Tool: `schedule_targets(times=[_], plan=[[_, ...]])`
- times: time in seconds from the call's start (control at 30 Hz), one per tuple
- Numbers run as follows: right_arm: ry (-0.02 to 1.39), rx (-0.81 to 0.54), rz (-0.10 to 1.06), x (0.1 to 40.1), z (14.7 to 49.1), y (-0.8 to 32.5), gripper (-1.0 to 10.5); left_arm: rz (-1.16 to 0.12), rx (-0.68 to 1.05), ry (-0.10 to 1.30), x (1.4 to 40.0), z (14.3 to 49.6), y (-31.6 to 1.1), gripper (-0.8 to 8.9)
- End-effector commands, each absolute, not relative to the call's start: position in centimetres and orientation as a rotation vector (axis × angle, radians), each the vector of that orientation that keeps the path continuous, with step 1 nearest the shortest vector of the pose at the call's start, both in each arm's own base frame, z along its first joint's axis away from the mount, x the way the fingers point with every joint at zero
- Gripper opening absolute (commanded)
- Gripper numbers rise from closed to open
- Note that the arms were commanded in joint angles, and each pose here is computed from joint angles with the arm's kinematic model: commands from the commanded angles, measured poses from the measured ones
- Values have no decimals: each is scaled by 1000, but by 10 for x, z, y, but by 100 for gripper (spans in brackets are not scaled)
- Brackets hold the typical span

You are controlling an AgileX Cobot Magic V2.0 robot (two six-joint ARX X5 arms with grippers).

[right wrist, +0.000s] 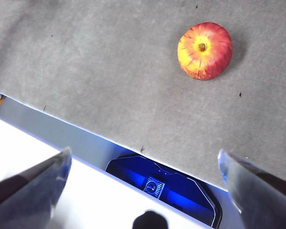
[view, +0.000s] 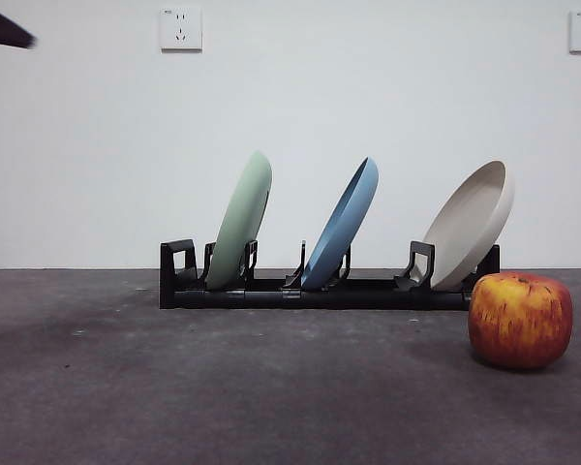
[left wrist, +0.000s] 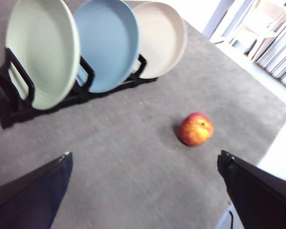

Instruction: Take the green plate from the plate rack,put the plate on the table,take the apple from the table,put the apple in the plate

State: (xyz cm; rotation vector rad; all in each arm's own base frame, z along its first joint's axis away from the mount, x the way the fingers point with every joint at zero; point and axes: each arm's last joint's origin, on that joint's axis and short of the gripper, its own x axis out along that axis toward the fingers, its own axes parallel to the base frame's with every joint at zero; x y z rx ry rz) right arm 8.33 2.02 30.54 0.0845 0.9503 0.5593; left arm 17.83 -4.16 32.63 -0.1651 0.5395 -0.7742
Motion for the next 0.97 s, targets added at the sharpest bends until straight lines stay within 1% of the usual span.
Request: schedule_targets(times=[0.03, 0.23, 0.5, 0.77, 0.97], plan=[[952, 90, 560, 84, 306, 21, 721, -776, -143, 535, 204, 335, -53, 596], [950, 89, 560, 84, 306, 21, 721, -760, -77, 494, 267, 346, -85, 595], [950, 89, 560, 84, 306, 21, 721, -727, -30, 540, 345, 331, -125, 595], [952, 93, 558, 84, 306, 21, 720, -673, -4, 576, 395, 302, -149, 595], [951, 93, 558, 85, 306, 21, 720, -670, 3, 590, 410, 279, -160, 594]])
